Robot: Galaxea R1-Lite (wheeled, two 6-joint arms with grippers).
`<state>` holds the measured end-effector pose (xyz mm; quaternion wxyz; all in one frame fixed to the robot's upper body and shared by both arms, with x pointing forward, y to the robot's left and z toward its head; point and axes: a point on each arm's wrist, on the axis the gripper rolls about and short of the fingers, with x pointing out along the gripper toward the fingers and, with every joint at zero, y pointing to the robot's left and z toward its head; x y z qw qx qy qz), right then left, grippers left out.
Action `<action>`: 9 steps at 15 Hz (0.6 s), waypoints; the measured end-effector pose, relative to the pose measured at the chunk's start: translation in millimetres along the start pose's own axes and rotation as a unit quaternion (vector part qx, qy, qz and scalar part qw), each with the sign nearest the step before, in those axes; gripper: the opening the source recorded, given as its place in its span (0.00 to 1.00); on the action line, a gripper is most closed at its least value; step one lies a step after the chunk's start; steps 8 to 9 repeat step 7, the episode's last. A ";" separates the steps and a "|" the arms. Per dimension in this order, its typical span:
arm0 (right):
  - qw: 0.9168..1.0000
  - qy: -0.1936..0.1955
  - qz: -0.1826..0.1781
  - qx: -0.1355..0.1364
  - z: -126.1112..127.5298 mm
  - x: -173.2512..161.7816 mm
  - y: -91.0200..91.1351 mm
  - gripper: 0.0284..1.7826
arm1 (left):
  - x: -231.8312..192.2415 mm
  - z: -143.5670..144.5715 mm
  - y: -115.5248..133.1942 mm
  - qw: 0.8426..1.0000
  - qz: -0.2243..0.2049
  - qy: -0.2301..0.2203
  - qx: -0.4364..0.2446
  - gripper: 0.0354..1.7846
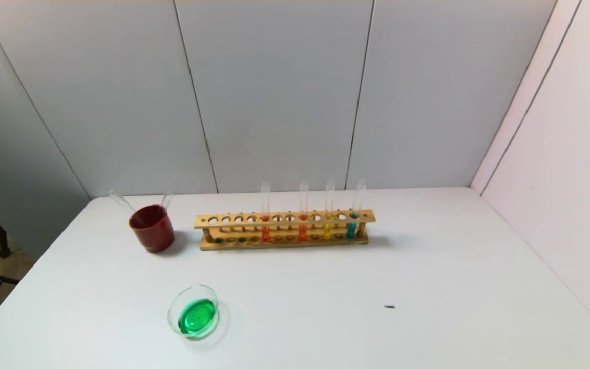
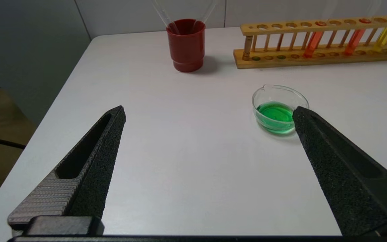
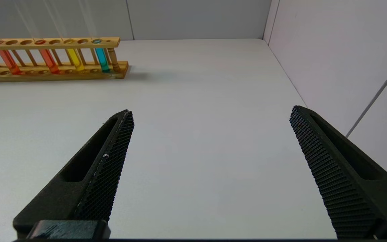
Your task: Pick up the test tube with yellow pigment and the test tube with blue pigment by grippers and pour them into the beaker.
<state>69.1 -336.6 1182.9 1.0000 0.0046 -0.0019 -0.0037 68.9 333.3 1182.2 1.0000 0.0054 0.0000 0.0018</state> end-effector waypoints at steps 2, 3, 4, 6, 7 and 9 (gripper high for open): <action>1.000 0.001 0.000 -0.006 -0.2 0.0 0.0 0.95 | 0.0 0.0 0.0 1.000 0.000 0.000 0.000 0.98; 1.000 0.002 0.000 -0.007 -0.3 0.0 0.0 0.95 | 0.0 -0.1 0.0 1.000 0.000 0.000 0.000 0.98; 1.000 0.004 0.000 -0.007 -0.8 0.0 0.0 0.95 | 0.0 -0.1 0.0 1.000 0.000 0.000 0.000 0.98; 1.000 0.001 0.000 -0.003 0.0 0.0 0.0 0.95 | 0.0 -0.1 0.0 1.000 0.000 0.000 0.000 0.98; 1.000 0.001 0.000 0.000 0.0 0.0 0.0 0.95 | 0.0 -0.1 0.0 1.000 0.000 0.000 0.000 0.98; 1.000 0.001 0.000 0.000 0.0 0.0 0.0 0.95 | 0.0 -0.1 0.0 1.000 0.000 0.000 0.000 0.98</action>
